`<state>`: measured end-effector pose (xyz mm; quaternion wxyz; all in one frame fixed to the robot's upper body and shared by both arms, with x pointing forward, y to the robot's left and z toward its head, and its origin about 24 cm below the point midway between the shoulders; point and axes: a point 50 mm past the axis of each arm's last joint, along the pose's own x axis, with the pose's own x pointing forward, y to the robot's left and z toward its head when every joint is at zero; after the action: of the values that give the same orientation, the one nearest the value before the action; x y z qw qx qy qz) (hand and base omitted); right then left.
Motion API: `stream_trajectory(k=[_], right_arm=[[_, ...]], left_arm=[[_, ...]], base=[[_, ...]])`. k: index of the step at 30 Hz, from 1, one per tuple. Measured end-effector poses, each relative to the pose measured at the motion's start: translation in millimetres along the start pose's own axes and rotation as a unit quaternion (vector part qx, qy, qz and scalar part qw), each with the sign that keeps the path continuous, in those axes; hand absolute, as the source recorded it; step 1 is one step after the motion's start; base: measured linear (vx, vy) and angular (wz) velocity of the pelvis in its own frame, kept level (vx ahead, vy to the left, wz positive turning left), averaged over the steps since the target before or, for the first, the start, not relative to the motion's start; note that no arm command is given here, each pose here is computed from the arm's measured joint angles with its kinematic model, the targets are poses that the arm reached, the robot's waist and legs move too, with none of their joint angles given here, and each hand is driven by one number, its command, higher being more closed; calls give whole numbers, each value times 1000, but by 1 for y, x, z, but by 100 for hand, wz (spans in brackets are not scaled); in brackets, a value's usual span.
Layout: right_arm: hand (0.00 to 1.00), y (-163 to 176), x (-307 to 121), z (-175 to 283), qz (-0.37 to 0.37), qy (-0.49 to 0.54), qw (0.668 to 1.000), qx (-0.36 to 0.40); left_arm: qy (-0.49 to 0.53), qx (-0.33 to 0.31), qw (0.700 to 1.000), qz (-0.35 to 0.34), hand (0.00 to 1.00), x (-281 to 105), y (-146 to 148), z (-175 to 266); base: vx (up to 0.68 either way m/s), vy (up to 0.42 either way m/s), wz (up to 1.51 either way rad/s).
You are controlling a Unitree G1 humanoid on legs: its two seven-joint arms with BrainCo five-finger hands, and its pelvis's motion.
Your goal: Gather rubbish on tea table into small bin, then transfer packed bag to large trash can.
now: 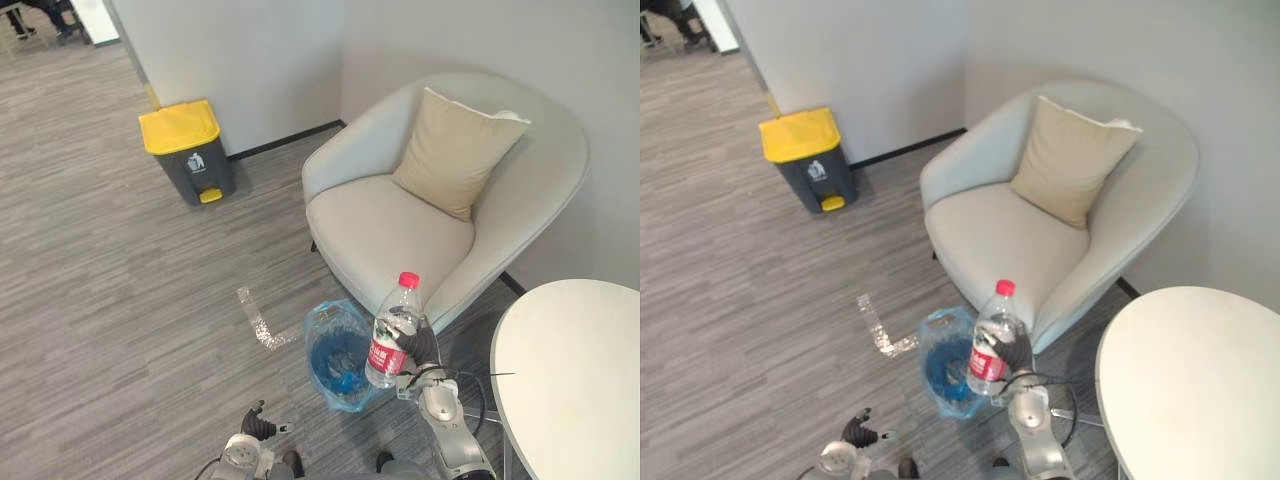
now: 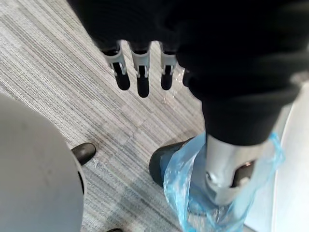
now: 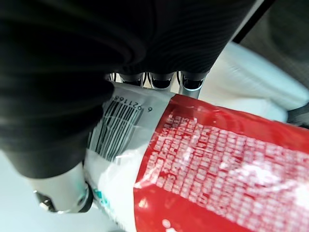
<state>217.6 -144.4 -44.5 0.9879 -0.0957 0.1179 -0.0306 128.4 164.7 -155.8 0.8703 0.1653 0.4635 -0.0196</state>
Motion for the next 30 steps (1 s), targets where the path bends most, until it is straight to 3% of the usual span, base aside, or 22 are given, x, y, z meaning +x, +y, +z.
stream_trajectory(k=[9, 16, 24, 30], right_arm=[[100, 7, -4, -26, 52, 56, 996, -39], [100, 20, 1, -21, 92, 44, 992, -72], [100, 18, 44, 40, 87, -65, 989, -101], [100, 33, 51, 100, 88, -178, 977, -82]], left_arm=[[4, -1, 1000, 3, 0, 0, 3, -3], [4, -14, 1000, 15, 0, 1, 10, -3], [-66, -63, 995, 34, 0, 12, 21, 51], [-140, -145, 978, 62, 0, 12, 29, 97]], base=[[-97, -50, -10], [-74, -4, -7], [-77, -6, 24], [-138, 0, 2]])
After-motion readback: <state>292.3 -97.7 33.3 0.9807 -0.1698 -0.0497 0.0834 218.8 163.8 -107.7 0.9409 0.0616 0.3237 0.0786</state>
